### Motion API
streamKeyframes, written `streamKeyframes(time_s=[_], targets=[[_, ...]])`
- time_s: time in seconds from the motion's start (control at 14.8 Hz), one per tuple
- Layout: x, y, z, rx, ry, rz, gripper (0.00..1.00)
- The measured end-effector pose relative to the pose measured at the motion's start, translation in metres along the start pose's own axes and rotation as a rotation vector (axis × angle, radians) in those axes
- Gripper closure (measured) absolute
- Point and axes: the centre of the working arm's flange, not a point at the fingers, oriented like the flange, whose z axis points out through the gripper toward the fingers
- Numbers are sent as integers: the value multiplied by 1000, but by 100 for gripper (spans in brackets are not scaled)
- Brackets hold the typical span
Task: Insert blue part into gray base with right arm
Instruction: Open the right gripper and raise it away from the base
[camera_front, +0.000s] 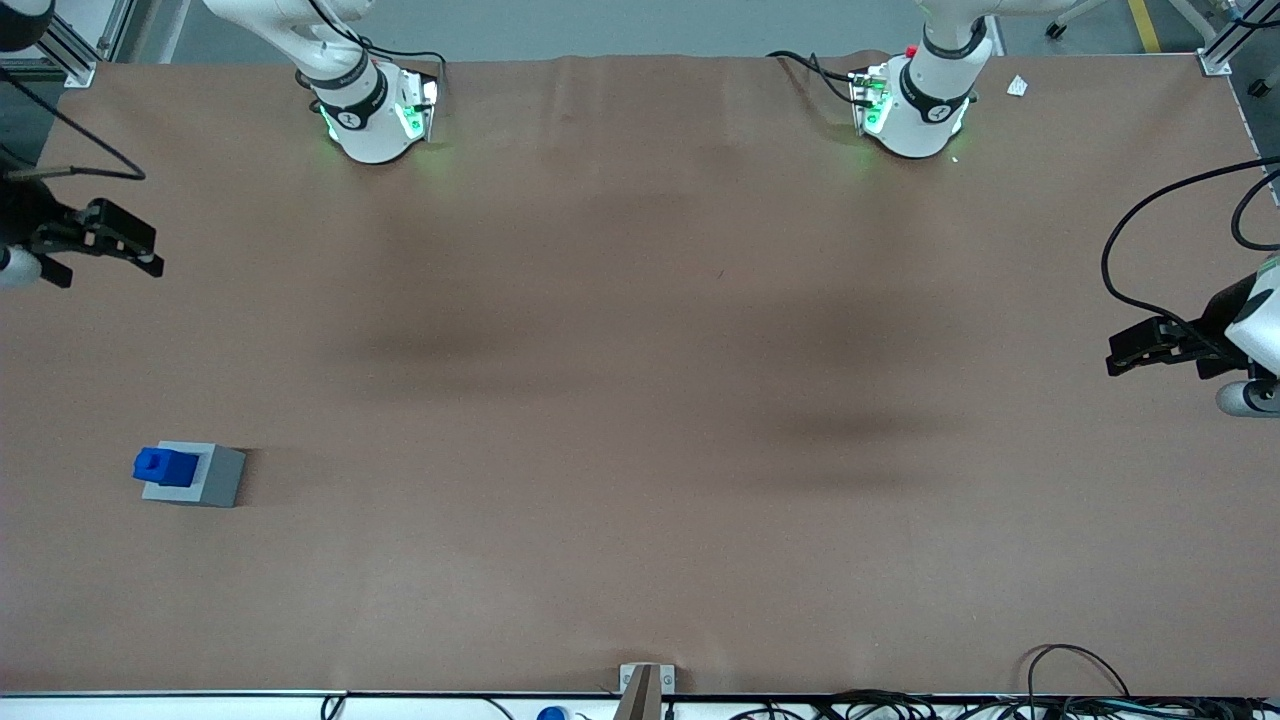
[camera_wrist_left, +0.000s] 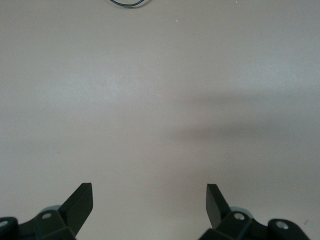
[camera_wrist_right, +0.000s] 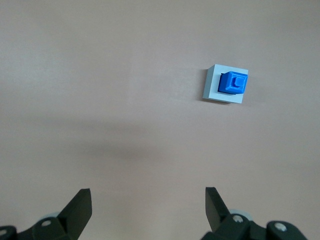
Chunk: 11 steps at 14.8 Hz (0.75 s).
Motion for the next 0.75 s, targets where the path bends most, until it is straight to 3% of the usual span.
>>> streamKeyframes(time_s=[0.2,0.75], targets=[[-20,-4,2,5,12,10,0],[-29,0,-14,9,-7,93,0]])
